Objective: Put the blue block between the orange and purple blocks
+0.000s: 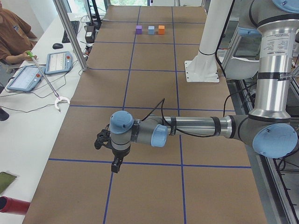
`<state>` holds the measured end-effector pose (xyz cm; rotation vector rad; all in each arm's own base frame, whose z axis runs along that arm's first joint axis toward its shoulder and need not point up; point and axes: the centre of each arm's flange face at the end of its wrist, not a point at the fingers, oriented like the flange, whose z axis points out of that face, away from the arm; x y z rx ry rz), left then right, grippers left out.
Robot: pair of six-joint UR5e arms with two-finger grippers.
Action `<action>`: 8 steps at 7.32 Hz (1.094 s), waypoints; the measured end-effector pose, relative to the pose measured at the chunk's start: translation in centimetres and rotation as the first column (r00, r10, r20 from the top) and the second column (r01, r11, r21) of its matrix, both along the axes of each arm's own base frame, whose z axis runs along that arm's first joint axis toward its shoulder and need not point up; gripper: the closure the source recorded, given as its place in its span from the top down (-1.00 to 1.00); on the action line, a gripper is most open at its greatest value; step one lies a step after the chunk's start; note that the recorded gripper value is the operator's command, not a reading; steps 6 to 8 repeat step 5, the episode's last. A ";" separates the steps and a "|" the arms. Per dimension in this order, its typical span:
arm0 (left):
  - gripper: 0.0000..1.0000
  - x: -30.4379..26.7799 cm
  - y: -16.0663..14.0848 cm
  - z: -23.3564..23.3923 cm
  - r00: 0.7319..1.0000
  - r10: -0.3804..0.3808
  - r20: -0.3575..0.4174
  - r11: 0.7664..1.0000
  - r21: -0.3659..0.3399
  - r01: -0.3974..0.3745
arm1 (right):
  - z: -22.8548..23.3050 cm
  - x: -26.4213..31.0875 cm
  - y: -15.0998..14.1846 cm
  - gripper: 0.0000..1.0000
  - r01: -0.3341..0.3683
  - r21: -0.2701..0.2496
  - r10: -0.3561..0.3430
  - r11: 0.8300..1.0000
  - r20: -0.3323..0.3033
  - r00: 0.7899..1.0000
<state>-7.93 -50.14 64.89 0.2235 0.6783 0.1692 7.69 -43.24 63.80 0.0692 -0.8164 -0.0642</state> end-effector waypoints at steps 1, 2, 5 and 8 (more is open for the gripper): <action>1.00 0.0 0.0 0.1 1.000 0.000 0.001 1.000 -0.001 0.000 | 0.0 0.0 0.0 1.00 0.000 0.000 0.000 1.000 0.000 1.000; 1.00 0.0 0.0 0.2 1.000 0.000 0.001 1.000 -0.003 0.000 | 0.0 0.0 0.1 1.00 0.000 -0.001 0.000 1.000 0.000 1.000; 1.00 0.0 0.1 0.4 1.000 0.000 0.001 1.000 -0.008 0.000 | 0.1 0.0 0.1 1.00 0.000 -0.001 0.000 1.000 0.000 1.000; 1.00 0.0 0.1 0.4 1.000 0.000 0.001 1.000 -0.008 0.000 | 0.1 0.0 0.1 1.00 0.000 -0.001 0.000 1.000 0.000 1.000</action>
